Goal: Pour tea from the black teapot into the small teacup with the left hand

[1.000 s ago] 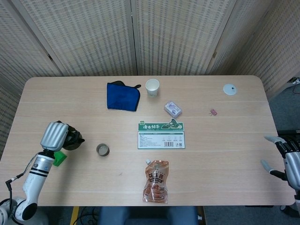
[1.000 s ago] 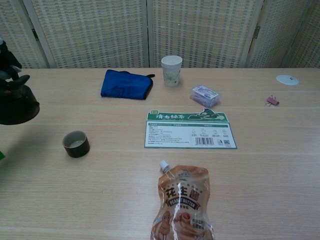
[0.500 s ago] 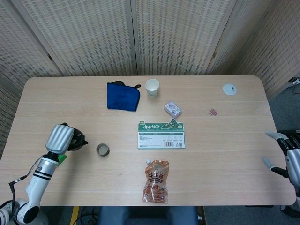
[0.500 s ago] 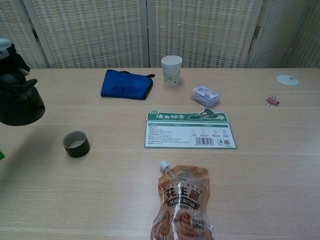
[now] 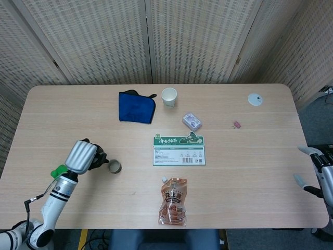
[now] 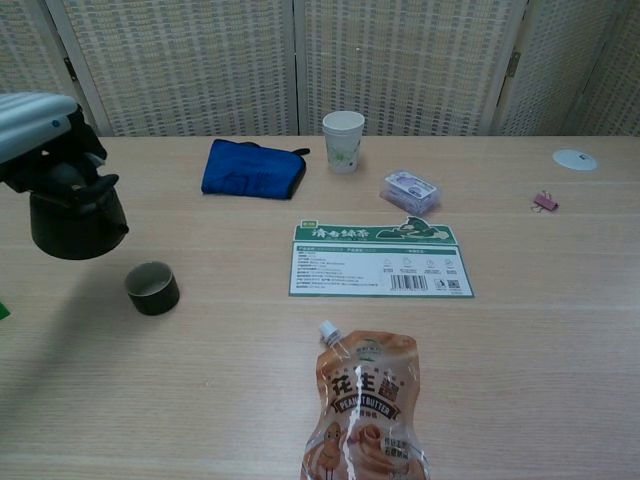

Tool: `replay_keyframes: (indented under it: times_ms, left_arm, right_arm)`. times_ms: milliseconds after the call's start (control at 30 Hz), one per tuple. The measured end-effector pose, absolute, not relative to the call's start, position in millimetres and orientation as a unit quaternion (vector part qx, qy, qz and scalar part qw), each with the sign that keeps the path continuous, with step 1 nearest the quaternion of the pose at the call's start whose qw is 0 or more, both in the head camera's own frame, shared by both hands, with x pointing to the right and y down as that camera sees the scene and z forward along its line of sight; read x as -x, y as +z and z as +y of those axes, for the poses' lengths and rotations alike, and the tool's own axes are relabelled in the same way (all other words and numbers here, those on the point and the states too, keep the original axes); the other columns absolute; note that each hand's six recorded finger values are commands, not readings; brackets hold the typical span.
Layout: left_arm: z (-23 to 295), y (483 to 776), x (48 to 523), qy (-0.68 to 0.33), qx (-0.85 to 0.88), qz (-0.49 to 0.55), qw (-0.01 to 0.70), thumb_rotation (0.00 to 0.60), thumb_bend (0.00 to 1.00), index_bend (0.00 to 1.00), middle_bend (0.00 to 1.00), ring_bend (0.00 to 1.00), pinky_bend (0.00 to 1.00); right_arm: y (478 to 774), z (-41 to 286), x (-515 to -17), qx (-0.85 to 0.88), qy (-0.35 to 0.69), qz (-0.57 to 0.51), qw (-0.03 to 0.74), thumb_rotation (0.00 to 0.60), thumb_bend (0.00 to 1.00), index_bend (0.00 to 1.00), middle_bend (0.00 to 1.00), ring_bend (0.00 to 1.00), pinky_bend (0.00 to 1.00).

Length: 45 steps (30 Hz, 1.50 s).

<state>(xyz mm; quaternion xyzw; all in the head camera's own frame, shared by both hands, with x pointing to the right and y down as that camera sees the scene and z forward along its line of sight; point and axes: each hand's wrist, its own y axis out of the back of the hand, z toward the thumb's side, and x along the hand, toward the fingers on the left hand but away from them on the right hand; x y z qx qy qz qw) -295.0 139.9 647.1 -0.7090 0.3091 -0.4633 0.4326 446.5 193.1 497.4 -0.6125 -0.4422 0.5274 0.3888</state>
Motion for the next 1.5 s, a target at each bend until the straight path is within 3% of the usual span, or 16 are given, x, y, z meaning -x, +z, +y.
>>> replay_keyframes:
  times_ms: [700, 1500]
  left_arm:
    - [150, 659, 272, -0.433, 0.683, 0.264, 0.526, 0.584, 0.47, 0.96, 1.00, 0.93, 0.54]
    - [158, 667, 281, -0.426, 0.627, 0.216, 0.615, 0.598, 0.47, 0.96, 1.00, 0.93, 0.53]
  right_arm:
    - [495, 199, -452, 0.606, 0.535, -0.446, 0.384, 0.600, 0.20, 0.26, 0.29, 0.22, 0.19]
    - [495, 199, -451, 0.607, 0.533, -0.447, 0.385, 0.600, 0.20, 0.26, 0.29, 0.22, 0.19]
